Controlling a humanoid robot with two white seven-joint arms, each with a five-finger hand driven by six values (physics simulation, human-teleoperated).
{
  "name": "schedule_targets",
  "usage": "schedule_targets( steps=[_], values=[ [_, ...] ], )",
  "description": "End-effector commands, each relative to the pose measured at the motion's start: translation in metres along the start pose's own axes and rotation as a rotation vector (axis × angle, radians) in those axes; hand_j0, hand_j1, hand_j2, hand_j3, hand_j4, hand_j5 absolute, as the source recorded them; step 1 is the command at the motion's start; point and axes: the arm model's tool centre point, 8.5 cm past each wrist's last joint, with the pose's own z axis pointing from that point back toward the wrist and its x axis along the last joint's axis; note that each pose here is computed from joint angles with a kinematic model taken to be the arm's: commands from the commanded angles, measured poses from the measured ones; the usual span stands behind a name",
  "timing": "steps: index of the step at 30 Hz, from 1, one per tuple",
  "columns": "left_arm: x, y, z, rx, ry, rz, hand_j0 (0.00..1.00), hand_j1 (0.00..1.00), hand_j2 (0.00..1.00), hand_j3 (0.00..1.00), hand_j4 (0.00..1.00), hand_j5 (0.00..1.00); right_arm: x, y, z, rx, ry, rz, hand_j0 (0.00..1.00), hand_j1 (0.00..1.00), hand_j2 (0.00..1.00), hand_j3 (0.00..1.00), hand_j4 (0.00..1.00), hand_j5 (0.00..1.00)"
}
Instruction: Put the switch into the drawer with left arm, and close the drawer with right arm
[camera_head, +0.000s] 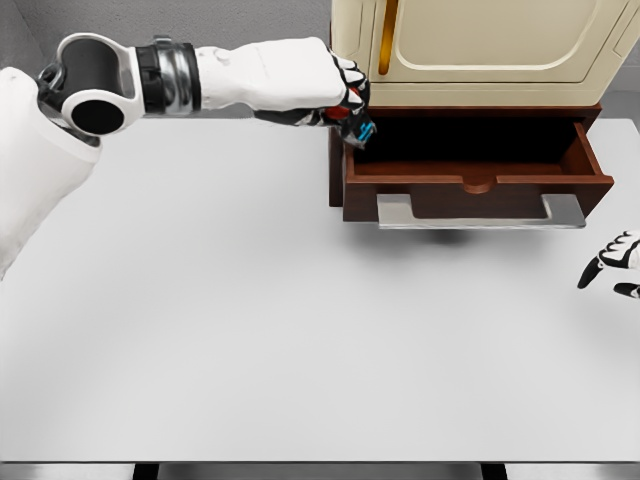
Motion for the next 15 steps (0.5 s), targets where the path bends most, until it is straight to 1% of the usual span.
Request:
schedule_targets(
  steps=[1, 2, 5, 7, 12, 15],
  values=[
    [-0.004, -0.016, -0.026, -0.014, -0.009, 0.076, 0.35, 0.35, 0.35, 0.35, 0.35, 0.35, 0.000, 0.000, 0.000, -0.001, -0.002, -0.007, 0.56, 0.56, 0.56, 0.56, 0.56, 0.56],
    [-0.001, -0.022, -0.036, -0.036, -0.021, 0.082, 0.35, 0.35, 0.35, 0.35, 0.35, 0.35, 0.000, 0.000, -0.001, -0.001, -0.003, -0.006, 0.56, 0.56, 0.56, 0.56, 0.56, 0.56],
    [0.008, -0.032, -0.055, -0.068, -0.047, 0.087, 0.35, 0.35, 0.35, 0.35, 0.35, 0.35, 0.000, 0.000, 0.000, -0.002, -0.002, -0.006, 0.56, 0.56, 0.56, 0.56, 0.56, 0.56],
    [0.009, -0.037, -0.067, -0.078, -0.052, 0.103, 0.35, 0.35, 0.35, 0.35, 0.35, 0.35, 0.000, 0.001, -0.001, 0.000, -0.003, -0.007, 0.56, 0.56, 0.56, 0.56, 0.56, 0.56],
    [0.012, -0.032, -0.071, -0.070, -0.062, 0.099, 0.36, 0.36, 0.36, 0.36, 0.36, 0.36, 0.000, 0.000, -0.001, -0.001, -0.003, -0.006, 0.56, 0.56, 0.56, 0.56, 0.56, 0.56],
    [0.014, -0.031, -0.074, -0.064, -0.070, 0.099, 0.44, 0.44, 0.44, 0.44, 0.44, 0.44, 0.000, 0.000, -0.001, -0.001, -0.003, -0.006, 0.56, 0.56, 0.56, 0.56, 0.56, 0.56]
  ],
)
